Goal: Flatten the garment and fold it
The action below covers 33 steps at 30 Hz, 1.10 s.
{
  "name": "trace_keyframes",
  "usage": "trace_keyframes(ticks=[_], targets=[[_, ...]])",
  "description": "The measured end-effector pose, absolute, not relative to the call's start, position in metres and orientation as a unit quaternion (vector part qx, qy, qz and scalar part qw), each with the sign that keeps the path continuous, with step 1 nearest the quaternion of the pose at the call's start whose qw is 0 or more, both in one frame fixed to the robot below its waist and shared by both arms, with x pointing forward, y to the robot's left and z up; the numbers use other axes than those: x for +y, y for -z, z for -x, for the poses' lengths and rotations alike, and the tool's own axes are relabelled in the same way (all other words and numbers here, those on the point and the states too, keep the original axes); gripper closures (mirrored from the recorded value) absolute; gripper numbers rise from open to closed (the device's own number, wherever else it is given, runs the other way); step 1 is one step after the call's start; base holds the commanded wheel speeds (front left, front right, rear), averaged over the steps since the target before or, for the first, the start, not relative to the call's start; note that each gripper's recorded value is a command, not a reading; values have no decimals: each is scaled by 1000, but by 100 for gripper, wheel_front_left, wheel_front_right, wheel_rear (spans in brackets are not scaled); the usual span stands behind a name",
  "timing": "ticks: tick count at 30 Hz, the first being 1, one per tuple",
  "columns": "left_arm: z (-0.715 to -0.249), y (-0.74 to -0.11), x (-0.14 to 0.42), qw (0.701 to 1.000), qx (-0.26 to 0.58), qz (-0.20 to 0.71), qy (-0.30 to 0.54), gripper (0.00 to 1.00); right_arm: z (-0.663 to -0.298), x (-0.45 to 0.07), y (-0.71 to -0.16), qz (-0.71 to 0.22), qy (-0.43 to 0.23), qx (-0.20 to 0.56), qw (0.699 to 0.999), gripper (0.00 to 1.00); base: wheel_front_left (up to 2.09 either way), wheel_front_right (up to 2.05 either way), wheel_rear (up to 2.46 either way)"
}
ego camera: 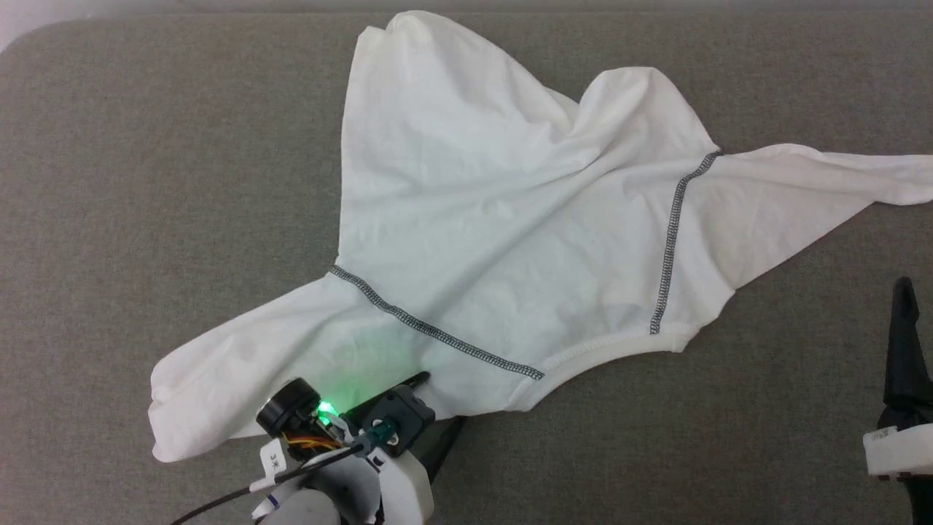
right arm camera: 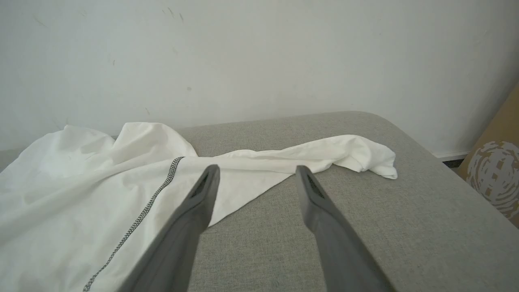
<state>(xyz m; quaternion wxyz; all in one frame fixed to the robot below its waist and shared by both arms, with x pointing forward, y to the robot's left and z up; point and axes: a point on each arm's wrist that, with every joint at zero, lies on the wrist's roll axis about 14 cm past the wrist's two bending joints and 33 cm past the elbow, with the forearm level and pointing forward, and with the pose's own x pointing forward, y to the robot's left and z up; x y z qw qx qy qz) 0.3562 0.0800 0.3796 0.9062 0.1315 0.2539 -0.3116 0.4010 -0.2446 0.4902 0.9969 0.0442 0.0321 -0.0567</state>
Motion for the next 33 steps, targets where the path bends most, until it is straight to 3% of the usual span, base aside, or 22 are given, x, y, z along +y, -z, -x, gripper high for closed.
trace_keyframes(ticks=[1, 2, 15, 24, 33], targets=[[-357, -379, 80, 907, 255, -127, 310, 54, -402, -244, -490, -45, 56, 33, 997, 0, 0, 0, 0], [-359, -379, 79, 909, 253, -123, 308, 100, -402, -244, -489, -47, 56, 33, 997, 0, 0, 0, 0], [-365, -417, 111, 965, 179, 14, 191, 100, -408, -218, -495, -61, 18, 39, 997, 0, 0, 0, 0], [-345, -433, 145, 977, 165, 18, 132, 100, -396, -182, -451, -78, -35, 175, 981, 0, 0, 0, 0], [-341, -433, 144, 977, 169, 29, 127, 100, -391, -166, -412, -85, -56, 265, 959, 0, 0, 0, 0]])
